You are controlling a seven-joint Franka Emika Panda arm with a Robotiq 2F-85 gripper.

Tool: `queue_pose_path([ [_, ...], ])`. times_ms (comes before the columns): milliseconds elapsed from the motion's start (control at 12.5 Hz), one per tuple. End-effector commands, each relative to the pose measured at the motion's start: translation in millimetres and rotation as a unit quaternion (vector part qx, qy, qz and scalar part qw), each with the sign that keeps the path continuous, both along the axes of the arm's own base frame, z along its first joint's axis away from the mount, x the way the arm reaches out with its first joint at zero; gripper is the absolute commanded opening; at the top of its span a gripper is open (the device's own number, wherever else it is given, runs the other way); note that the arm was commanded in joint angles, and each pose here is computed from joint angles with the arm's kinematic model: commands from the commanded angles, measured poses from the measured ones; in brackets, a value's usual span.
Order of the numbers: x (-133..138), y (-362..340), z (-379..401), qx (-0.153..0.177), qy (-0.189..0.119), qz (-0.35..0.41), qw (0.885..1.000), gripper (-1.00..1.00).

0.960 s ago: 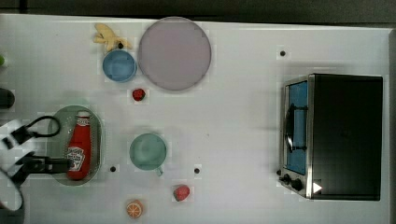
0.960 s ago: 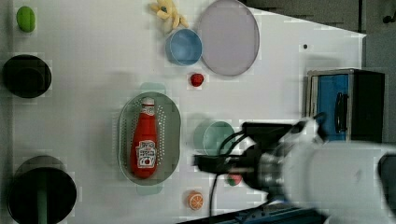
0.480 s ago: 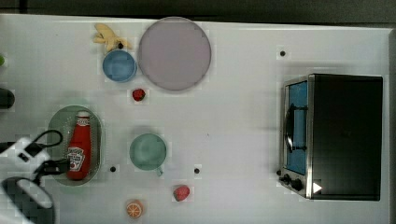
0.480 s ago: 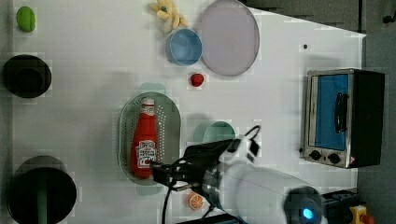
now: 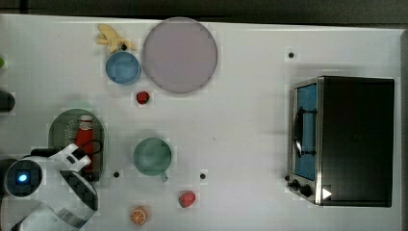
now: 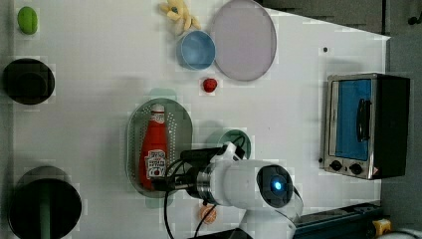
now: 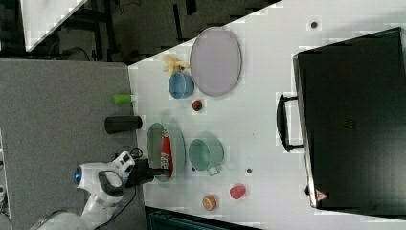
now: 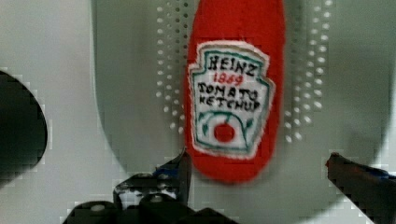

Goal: Pick ketchup from strainer and place it on the table

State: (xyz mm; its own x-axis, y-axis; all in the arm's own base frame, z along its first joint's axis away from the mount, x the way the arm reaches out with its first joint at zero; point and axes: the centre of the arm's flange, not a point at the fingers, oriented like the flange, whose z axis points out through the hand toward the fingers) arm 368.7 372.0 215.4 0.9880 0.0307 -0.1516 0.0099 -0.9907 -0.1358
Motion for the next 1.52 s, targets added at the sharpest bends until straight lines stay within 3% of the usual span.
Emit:
queue_pose_path([
  [80,15,12,7,0.023,-0.028,-0.046,0.998,1.00],
  [560,19,10,-35,0.010,-0.030,-0.052,0.998,1.00],
  [640,20,11,-39,0.009,-0.029,-0.052,0.998,0.91],
  [880,24,18,-46,0.012,-0.030,-0.054,0.998,0.23],
  [1280,23,23,-2,0.013,-0.065,-0.047,0.997,0.22],
  [1520,25,17,45,-0.016,-0.068,-0.075,0.995,0.22],
])
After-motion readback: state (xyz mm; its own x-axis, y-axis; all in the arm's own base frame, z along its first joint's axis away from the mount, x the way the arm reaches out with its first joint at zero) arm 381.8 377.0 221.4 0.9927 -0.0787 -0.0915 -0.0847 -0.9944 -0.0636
